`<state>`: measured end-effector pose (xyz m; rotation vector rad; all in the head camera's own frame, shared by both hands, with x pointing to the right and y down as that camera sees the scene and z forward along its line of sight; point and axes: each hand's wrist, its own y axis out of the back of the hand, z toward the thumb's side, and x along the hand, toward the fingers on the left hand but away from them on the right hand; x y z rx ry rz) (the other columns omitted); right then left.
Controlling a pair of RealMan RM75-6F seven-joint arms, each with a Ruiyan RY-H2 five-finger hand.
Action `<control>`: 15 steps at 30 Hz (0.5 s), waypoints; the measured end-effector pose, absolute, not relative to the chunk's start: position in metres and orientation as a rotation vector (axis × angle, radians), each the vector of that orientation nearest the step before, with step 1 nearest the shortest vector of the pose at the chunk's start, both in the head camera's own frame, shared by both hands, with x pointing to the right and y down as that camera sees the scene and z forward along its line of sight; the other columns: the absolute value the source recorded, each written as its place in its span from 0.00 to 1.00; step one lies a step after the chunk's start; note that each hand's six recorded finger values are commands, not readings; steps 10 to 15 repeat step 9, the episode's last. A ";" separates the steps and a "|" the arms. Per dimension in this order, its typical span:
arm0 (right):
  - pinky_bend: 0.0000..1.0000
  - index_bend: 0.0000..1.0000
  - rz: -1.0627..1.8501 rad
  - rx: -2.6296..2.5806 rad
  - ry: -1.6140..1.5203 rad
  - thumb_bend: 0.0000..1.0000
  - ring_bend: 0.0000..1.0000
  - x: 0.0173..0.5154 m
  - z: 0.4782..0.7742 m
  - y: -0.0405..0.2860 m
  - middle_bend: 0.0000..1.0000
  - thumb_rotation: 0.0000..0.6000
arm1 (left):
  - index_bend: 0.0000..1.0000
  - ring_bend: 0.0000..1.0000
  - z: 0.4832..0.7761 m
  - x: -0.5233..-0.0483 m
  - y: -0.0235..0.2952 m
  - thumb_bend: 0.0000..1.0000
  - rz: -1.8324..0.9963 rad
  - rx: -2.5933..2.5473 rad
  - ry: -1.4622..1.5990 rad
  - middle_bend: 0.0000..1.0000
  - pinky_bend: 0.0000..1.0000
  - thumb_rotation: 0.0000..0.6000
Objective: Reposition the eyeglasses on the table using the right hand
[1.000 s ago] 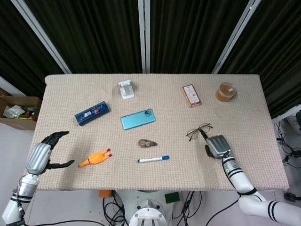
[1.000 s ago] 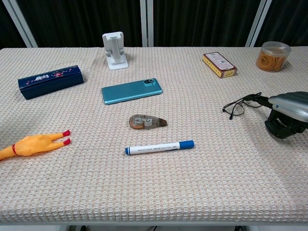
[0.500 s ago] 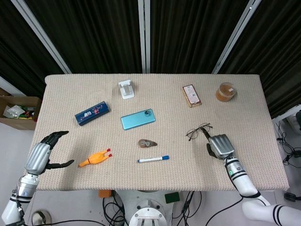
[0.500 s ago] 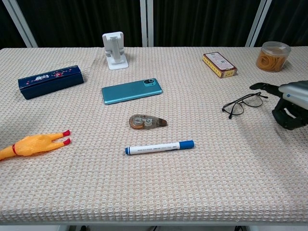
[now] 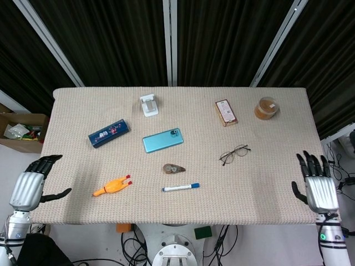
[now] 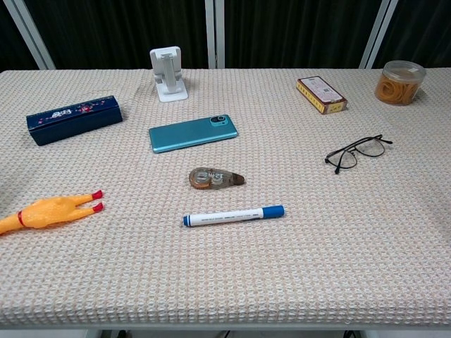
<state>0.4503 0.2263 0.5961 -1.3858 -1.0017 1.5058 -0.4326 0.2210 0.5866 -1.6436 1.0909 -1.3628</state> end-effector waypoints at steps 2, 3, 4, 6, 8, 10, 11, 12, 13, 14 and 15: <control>0.00 0.00 1.520 -1.357 -1.055 0.22 0.00 0.466 0.585 0.239 0.00 0.67 | 0.17 0.16 0.585 -0.439 0.226 0.00 -1.418 -1.577 1.035 0.17 0.24 0.63; 0.00 0.00 1.531 -1.356 -1.070 0.22 0.00 0.471 0.582 0.244 0.00 0.67 | 0.17 0.16 0.584 -0.441 0.229 0.00 -1.441 -1.551 1.012 0.17 0.24 0.63; 0.00 0.00 1.548 -1.360 -1.080 0.22 0.00 0.477 0.580 0.248 0.00 0.67 | 0.17 0.16 0.583 -0.443 0.233 0.00 -1.465 -1.523 0.985 0.17 0.23 0.62; 0.00 0.00 1.577 -1.367 -1.070 0.23 0.00 0.484 0.579 0.252 0.00 0.67 | 0.17 0.16 0.581 -0.445 0.237 0.00 -1.485 -1.499 0.964 0.17 0.23 0.62; 0.00 0.00 1.605 -1.382 -1.051 0.24 0.00 0.487 0.580 0.256 0.00 0.67 | 0.17 0.16 0.579 -0.446 0.240 0.00 -1.490 -1.494 0.971 0.17 0.23 0.62; 0.00 0.00 1.607 -1.391 -1.047 0.26 0.00 0.487 0.581 0.257 0.00 0.67 | 0.17 0.16 0.578 -0.446 0.241 0.00 -1.489 -1.495 0.978 0.17 0.23 0.62; 0.00 0.00 1.607 -1.391 -1.047 0.26 0.00 0.487 0.581 0.257 0.00 0.67 | 0.17 0.16 0.578 -0.446 0.241 0.00 -1.489 -1.495 0.978 0.17 0.23 0.62; 0.00 0.00 1.607 -1.391 -1.047 0.26 0.00 0.487 0.581 0.257 0.00 0.67 | 0.17 0.16 0.578 -0.446 0.241 0.00 -1.489 -1.495 0.978 0.17 0.23 0.62; 0.00 0.00 1.607 -1.391 -1.047 0.26 0.00 0.487 0.581 0.257 0.00 0.67 | 0.17 0.16 0.578 -0.446 0.241 0.00 -1.489 -1.495 0.978 0.17 0.23 0.62; 0.00 0.00 1.607 -1.391 -1.047 0.26 0.00 0.487 0.581 0.257 0.00 0.67 | 0.17 0.16 0.578 -0.446 0.241 0.00 -1.489 -1.495 0.978 0.17 0.23 0.62; 0.00 0.00 1.607 -1.391 -1.047 0.26 0.00 0.487 0.581 0.257 0.00 0.67 | 0.17 0.16 0.578 -0.446 0.241 0.00 -1.489 -1.495 0.978 0.17 0.23 0.62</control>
